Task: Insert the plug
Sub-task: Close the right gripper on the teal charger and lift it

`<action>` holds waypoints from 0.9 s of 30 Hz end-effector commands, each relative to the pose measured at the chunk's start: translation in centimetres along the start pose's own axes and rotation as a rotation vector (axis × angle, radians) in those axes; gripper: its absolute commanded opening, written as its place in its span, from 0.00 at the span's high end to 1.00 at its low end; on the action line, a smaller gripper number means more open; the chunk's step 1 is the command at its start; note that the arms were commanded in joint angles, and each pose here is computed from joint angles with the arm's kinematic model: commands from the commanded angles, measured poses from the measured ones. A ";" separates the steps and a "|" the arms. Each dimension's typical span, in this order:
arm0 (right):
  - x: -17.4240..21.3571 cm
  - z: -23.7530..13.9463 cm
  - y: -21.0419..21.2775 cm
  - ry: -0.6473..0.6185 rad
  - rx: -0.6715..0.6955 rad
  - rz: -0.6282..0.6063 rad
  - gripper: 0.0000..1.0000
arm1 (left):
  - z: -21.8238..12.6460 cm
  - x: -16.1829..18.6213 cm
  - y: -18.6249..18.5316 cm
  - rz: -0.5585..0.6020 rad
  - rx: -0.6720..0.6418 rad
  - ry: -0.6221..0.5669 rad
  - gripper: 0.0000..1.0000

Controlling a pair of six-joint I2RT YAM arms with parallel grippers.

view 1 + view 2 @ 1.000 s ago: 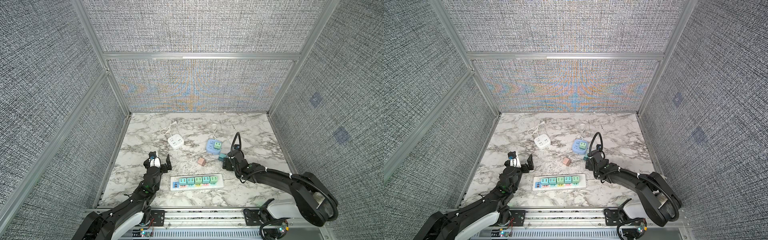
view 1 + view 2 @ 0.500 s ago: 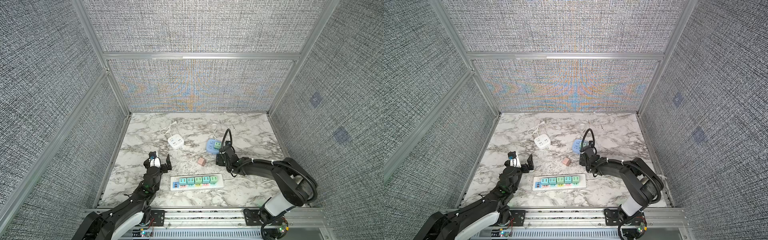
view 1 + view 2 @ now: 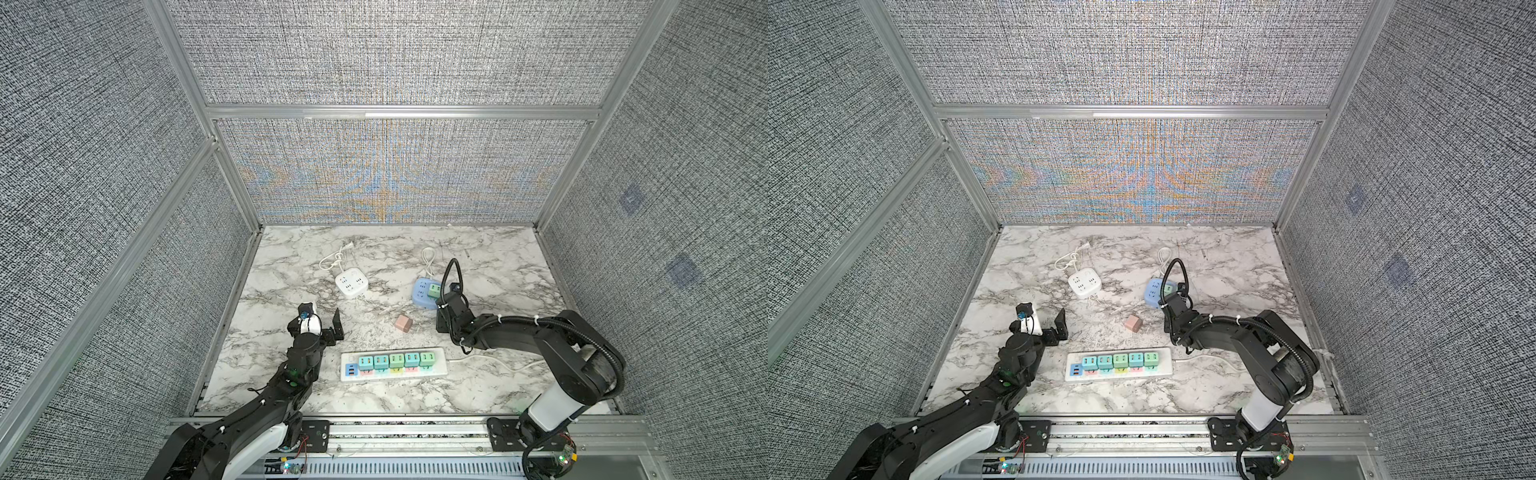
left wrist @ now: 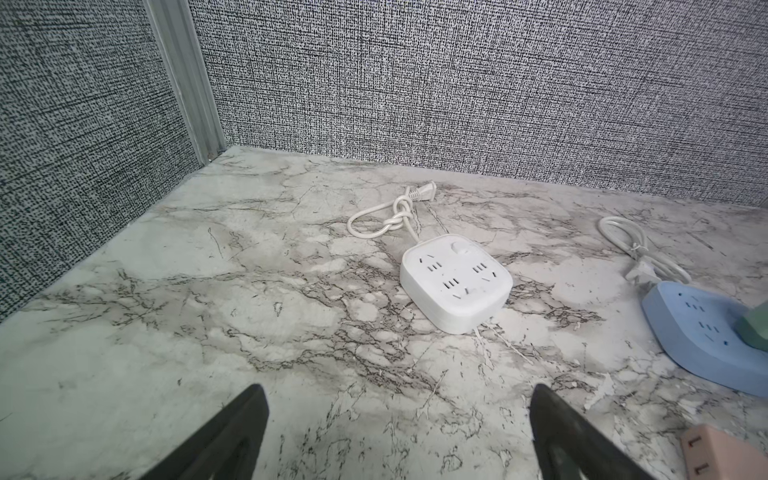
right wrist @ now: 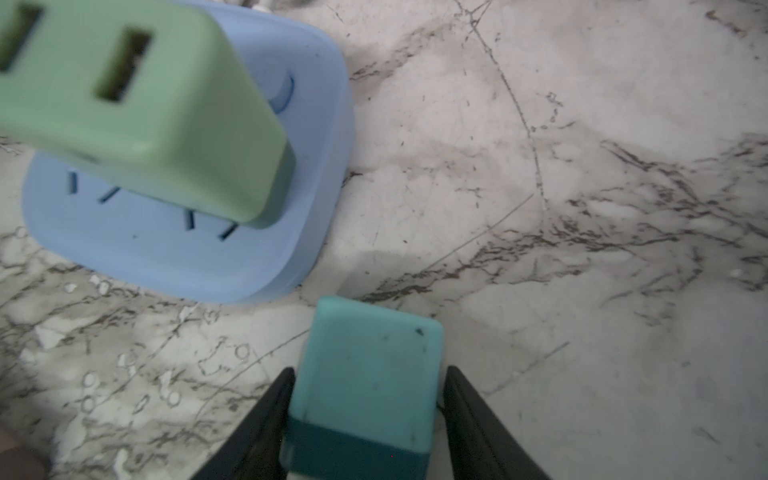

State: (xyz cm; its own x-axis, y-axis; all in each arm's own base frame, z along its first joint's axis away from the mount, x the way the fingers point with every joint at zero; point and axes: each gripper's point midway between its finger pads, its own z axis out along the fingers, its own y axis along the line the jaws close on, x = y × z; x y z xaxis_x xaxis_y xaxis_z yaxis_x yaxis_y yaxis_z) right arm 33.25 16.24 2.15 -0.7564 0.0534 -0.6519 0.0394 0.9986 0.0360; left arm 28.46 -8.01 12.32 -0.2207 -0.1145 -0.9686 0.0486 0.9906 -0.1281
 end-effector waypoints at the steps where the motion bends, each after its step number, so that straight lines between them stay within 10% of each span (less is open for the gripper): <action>1: 0.6 -0.1 -0.8 0.016 0.028 0.009 0.39 | 0.0 0.1 -0.1 0.006 0.008 0.007 0.01; 13: 0.8 1.4 1.1 0.049 -0.021 0.000 0.39 | 0.1 0.1 -0.2 0.009 0.010 0.010 0.01; 27: -1.7 -2.4 1.8 -0.101 -0.137 -0.025 0.78 | 0.3 0.0 -0.4 0.025 0.017 0.007 0.00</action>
State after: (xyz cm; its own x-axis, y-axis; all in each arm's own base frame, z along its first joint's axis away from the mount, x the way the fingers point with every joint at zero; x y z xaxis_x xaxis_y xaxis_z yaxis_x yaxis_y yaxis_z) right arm 32.70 17.22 3.45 -0.7327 0.0495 -0.6787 -0.0215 0.9952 0.0958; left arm 28.48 -8.46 11.87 -0.2386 -0.0876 -0.9672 0.0744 0.9914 -0.1081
